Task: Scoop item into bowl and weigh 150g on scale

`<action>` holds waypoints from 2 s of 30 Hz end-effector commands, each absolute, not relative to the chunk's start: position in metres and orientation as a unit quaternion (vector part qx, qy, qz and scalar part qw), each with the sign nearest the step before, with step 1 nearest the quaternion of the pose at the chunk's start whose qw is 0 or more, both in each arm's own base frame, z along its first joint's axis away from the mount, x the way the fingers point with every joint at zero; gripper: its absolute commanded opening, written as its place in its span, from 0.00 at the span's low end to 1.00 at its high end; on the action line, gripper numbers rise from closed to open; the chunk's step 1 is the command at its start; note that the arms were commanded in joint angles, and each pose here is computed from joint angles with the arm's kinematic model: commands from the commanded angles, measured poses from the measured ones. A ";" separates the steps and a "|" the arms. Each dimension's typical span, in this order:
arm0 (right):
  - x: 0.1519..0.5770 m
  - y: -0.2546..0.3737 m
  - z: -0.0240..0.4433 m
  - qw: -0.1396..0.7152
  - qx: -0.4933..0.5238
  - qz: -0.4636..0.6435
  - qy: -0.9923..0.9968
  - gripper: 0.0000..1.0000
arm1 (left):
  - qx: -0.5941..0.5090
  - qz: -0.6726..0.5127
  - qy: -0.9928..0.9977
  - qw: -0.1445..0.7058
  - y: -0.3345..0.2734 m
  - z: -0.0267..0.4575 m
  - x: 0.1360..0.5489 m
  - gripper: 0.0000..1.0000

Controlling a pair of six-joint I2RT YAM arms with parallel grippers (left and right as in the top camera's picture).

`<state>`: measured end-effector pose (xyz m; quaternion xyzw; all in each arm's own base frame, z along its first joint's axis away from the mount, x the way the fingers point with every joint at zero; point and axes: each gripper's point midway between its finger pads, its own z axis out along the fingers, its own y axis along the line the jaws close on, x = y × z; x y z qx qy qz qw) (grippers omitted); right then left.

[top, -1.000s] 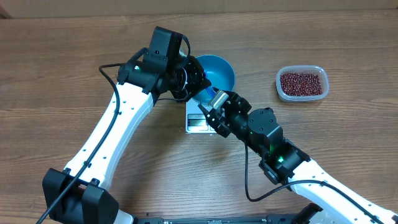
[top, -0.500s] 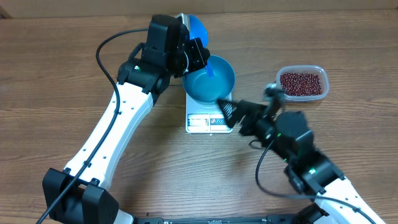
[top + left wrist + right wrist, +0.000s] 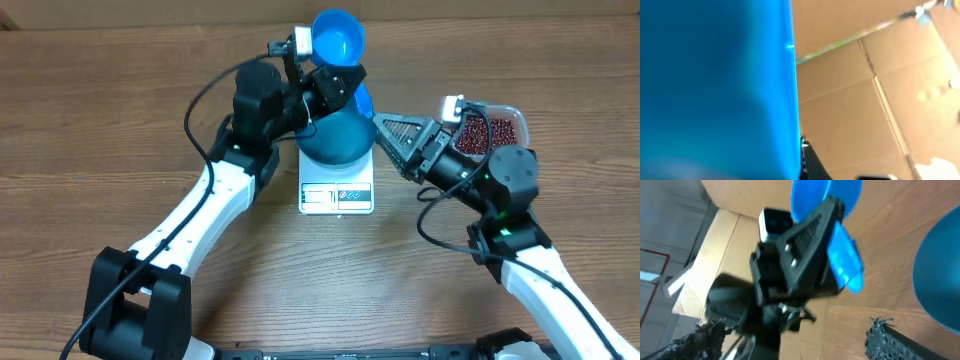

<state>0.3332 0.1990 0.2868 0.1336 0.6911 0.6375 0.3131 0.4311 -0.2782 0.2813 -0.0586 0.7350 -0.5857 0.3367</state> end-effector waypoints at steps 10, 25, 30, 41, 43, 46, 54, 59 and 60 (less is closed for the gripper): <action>0.374 0.199 0.266 0.330 0.159 0.644 0.672 0.72 | -0.238 -0.630 0.704 0.226 -0.276 0.275 0.435 0.05; 0.385 0.193 0.268 0.311 0.237 0.659 0.643 0.58 | -0.201 -0.601 0.717 0.290 -0.289 0.275 0.433 0.04; 0.389 0.192 0.260 0.300 0.253 0.657 0.644 0.51 | -0.187 -0.596 0.721 0.301 -0.289 0.275 0.433 0.04; 0.394 0.195 0.267 0.301 0.247 0.681 0.621 0.49 | -0.178 -0.593 0.723 0.305 -0.293 0.274 0.430 0.04; 0.393 0.196 0.265 0.297 0.246 0.680 0.623 0.48 | -0.181 -0.592 0.723 0.308 -0.292 0.274 0.431 0.04; 0.391 0.200 0.265 0.295 0.244 0.681 0.624 0.47 | -0.181 -0.591 0.723 0.309 -0.293 0.274 0.431 0.04; 0.394 0.197 0.263 0.298 0.254 0.677 0.623 0.38 | -0.181 -0.593 0.723 0.306 -0.295 0.274 0.430 0.04; 0.395 0.196 0.263 0.301 0.257 0.676 0.622 0.32 | -0.179 -0.593 0.723 0.305 -0.298 0.274 0.428 0.04; 0.395 0.196 0.263 0.301 0.258 0.675 0.622 0.31 | -0.179 -0.593 0.723 0.305 -0.298 0.274 0.428 0.04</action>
